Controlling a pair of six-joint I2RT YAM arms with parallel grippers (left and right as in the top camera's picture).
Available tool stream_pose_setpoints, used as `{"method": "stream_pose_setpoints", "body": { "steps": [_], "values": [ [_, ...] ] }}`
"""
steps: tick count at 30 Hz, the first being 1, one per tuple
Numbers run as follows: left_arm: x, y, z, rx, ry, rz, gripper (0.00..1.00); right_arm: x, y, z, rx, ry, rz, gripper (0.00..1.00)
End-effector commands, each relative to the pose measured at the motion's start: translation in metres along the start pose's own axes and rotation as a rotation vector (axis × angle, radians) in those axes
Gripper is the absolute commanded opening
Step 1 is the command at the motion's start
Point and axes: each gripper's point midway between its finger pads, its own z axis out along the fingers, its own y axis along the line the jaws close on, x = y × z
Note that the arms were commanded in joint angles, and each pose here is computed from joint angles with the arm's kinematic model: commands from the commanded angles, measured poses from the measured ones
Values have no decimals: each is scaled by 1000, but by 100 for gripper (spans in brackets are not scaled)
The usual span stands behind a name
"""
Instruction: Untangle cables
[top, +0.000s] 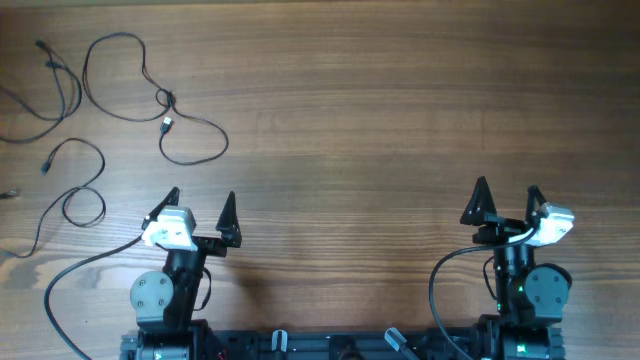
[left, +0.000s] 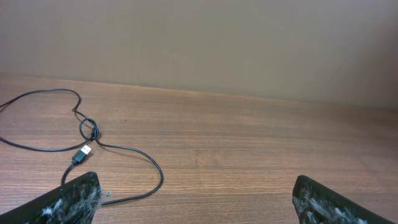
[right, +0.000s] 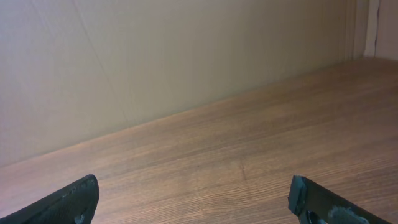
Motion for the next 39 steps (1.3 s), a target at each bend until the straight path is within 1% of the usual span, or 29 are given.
{"method": "stream_pose_setpoints", "body": {
  "steps": [1, 39],
  "values": [
    [2, 0, 0, -1, 1, 15, 99, -4, 3, -1, -20, -16, -30, 100],
    [2, 0, 0, -1, 1, 16, 100, -4, 3, -1, -20, -16, -30, 100]
  ]
}}
